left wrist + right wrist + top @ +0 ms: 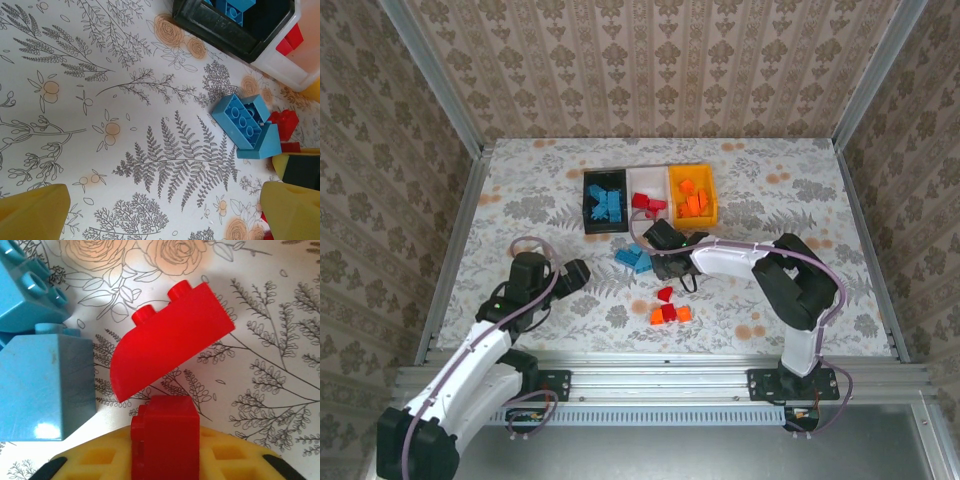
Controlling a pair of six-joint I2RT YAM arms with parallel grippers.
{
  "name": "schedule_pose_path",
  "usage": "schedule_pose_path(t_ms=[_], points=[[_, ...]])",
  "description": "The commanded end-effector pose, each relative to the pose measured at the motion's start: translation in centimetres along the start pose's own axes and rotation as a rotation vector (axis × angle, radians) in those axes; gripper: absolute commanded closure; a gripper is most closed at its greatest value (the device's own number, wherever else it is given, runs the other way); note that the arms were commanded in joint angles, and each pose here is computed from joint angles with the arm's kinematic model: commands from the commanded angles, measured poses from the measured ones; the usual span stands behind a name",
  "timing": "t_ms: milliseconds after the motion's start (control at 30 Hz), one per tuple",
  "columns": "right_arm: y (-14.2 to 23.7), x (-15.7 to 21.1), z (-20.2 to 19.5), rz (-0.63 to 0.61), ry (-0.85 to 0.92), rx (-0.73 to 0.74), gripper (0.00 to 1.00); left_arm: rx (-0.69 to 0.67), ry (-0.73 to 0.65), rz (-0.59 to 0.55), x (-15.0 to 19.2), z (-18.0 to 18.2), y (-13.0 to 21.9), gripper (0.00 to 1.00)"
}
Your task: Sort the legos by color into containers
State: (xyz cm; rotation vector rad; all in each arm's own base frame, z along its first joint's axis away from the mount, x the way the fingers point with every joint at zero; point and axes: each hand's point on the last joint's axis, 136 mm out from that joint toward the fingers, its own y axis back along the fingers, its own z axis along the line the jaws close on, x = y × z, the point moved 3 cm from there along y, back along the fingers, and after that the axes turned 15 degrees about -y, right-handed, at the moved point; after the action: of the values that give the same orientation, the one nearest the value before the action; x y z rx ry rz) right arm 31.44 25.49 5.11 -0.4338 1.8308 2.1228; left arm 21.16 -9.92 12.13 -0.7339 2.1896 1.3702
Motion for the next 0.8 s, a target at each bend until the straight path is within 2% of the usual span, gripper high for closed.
schedule_pose_path(t_ms=[0,133,233,367,500,633,700,767], points=[[2.0,-1.3,-0.4,-0.049,-0.001,0.038,0.75,0.02,0.026,-0.008,0.3,0.1,0.3,0.0],[6.4,-3.4,-0.9,-0.156,-0.008,0.026,0.76,0.024,0.027,-0.02,0.5,0.2,0.7,0.0],[8.5,-6.8,0.1,-0.217,0.014,0.015,0.76,0.017,0.044,-0.032,0.8,0.6,0.9,0.0],[6.6,-11.8,1.3,-0.236,0.006,0.02,0.76,0.024,0.09,-0.047,1.5,1.0,1.0,0.0],[3.0,-15.4,2.1,-0.212,-0.003,0.029,0.76,0.039,0.113,-0.058,1.8,1.1,1.4,0.0],[0.6,-17.3,3.0,-0.17,0.022,0.048,0.74,0.037,0.109,-0.068,1.9,1.2,1.8,0.0],[0.0,-18.1,3.2,-0.169,0.023,0.052,0.69,0.044,0.116,-0.07,1.8,1.1,1.8,0.0],[0.3,-18.7,3.4,-0.177,0.027,0.054,0.55,0.053,0.116,-0.074,1.7,1.0,1.8,0.0]])
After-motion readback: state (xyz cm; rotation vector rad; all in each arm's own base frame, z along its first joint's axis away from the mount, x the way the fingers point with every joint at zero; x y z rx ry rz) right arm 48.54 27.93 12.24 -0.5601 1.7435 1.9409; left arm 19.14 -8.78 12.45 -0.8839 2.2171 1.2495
